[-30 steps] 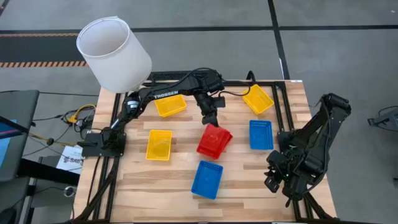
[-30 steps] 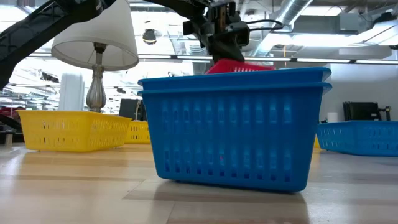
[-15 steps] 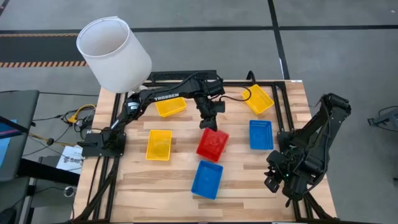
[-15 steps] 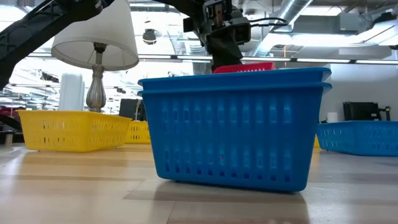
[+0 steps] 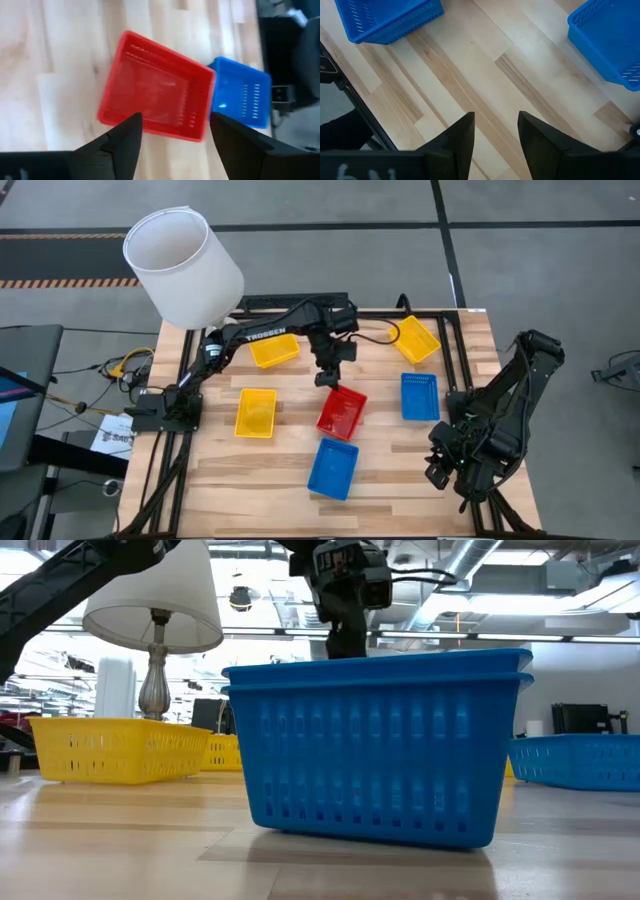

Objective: Stack baskets by color
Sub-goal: Adjust the top left yellow basket

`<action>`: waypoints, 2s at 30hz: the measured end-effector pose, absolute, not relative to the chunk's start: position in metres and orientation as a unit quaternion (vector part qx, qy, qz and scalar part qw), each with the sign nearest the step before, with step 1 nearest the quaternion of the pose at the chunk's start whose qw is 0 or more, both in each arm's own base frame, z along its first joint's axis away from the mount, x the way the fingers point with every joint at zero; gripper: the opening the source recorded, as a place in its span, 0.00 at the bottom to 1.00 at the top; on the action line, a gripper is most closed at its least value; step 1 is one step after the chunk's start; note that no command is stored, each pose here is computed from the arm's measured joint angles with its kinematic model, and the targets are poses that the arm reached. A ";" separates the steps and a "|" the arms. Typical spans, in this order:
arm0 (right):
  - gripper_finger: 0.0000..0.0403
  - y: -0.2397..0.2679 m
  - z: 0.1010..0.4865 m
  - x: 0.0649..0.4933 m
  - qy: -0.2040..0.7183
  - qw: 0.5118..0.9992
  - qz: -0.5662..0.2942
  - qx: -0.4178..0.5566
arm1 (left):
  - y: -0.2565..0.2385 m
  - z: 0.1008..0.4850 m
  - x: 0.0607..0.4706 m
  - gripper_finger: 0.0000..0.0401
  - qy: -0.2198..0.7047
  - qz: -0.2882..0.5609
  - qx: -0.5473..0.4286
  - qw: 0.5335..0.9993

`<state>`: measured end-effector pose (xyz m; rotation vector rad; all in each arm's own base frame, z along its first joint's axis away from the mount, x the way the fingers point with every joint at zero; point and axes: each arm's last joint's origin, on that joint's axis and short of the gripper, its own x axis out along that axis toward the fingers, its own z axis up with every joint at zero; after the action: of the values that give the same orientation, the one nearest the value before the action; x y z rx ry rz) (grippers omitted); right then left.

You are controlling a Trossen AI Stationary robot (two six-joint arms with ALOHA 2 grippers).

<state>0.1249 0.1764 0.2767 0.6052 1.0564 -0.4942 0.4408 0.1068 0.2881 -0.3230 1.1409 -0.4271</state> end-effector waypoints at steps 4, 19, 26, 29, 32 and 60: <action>0.43 0.176 0.277 0.125 0.482 0.793 -0.235 0.288 | 0.082 0.291 0.439 0.50 0.542 -0.253 -0.175 0.782; 0.43 0.178 0.257 0.138 0.480 0.789 -0.304 0.233 | -0.102 0.292 0.446 0.36 0.553 -0.351 -0.050 0.754; 0.43 0.170 0.237 0.167 0.503 0.779 -0.338 0.158 | -0.132 0.305 0.446 0.34 0.518 -0.258 0.008 0.815; 0.43 0.159 0.235 0.179 0.504 0.780 -0.346 0.133 | -0.117 0.341 0.427 0.34 0.511 -0.185 0.045 0.838; 0.43 0.143 0.238 0.190 0.495 0.783 -0.358 0.114 | -0.094 0.384 0.400 0.34 0.471 -0.072 0.101 0.873; 0.43 0.051 0.280 0.205 0.436 0.796 -0.410 0.092 | 0.114 0.373 0.271 0.34 0.409 0.220 -0.035 0.885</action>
<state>0.2053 0.0506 0.2798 0.1977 0.9378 -0.8811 0.2706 0.1136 0.3731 -0.0727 0.8506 0.4570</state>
